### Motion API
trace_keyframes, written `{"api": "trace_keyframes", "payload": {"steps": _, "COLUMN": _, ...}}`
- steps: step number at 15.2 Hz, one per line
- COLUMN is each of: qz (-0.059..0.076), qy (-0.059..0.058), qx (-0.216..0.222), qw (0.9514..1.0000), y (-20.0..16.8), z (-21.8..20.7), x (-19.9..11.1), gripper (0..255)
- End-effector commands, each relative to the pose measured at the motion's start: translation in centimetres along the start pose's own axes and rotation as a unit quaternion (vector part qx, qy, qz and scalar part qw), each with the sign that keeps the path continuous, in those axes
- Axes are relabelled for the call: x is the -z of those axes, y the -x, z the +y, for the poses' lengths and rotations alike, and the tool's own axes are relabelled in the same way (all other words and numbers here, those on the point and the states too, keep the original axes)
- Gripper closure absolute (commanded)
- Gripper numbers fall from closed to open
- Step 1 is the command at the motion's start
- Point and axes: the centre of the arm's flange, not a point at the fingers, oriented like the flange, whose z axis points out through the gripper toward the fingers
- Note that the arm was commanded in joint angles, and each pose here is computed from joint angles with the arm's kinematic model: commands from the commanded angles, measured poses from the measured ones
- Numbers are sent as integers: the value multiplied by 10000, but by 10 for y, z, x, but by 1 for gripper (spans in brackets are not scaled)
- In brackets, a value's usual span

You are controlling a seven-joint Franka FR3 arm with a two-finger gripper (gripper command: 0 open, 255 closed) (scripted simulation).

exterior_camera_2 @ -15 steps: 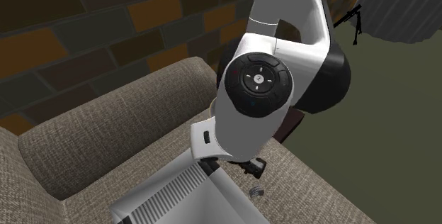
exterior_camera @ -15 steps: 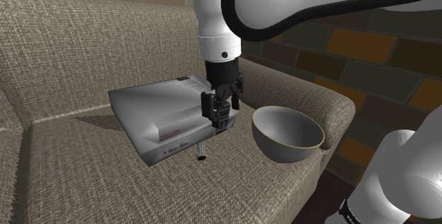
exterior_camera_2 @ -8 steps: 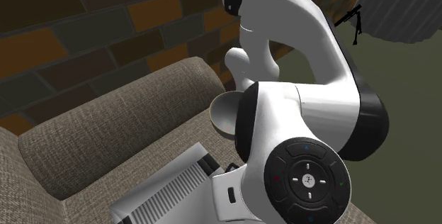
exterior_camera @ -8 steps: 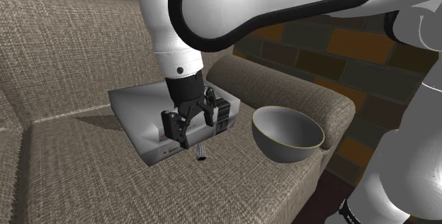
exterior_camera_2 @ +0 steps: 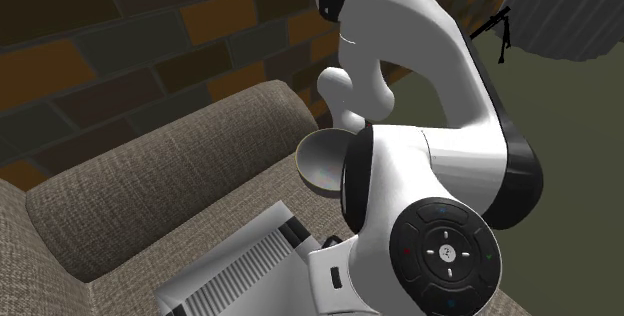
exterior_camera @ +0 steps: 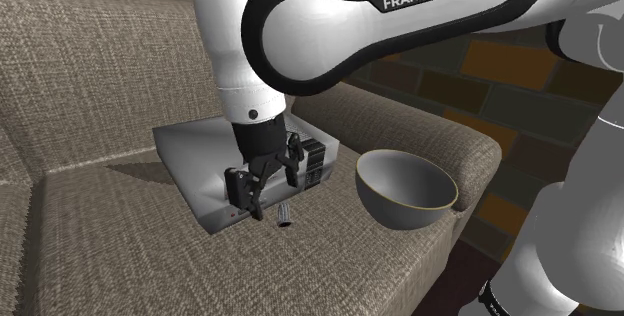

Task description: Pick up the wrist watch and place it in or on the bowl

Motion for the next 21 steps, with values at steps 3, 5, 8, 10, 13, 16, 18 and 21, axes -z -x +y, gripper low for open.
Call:
{"api": "trace_keyframes", "payload": {"steps": 3, "qz": -240, "qy": -11, "qx": 25, "qw": 9997, "y": -6, "z": 0, "x": -25, "gripper": 0}}
{"api": "trace_keyframes", "payload": {"steps": 5, "qz": -240, "qy": -11, "qx": 25, "qw": 9997, "y": -6, "z": 0, "x": -25, "gripper": 0}}
{"api": "trace_keyframes", "payload": {"steps": 8, "qz": -240, "qy": -11, "qx": 25, "qw": 9997, "y": -6, "z": 0, "x": -25, "gripper": 255}}
{"api": "trace_keyframes", "payload": {"steps": 10, "qz": -240, "qy": -10, "qx": 25, "qw": 9997, "y": -6, "z": 0, "x": -24, "gripper": 255}}
{"api": "trace_keyframes", "payload": {"steps": 13, "qz": -240, "qy": -10, "qx": 25, "qw": 9997, "y": -6, "z": 0, "x": -24, "gripper": 255}}
{"api": "trace_keyframes", "payload": {"steps": 16, "qz": -240, "qy": -10, "qx": 25, "qw": 9997, "y": -6, "z": 0, "x": -24, "gripper": 255}}
{"api": "trace_keyframes", "payload": {"steps": 18, "qz": -240, "qy": -11, "qx": 25, "qw": 9997, "y": -5, "z": 1, "x": -19, "gripper": 255}}
{"api": "trace_keyframes", "payload": {"steps": 21, "qz": -240, "qy": -11, "qx": 25, "qw": 9997, "y": -2, "z": 3, "x": -4, "gripper": 255}}
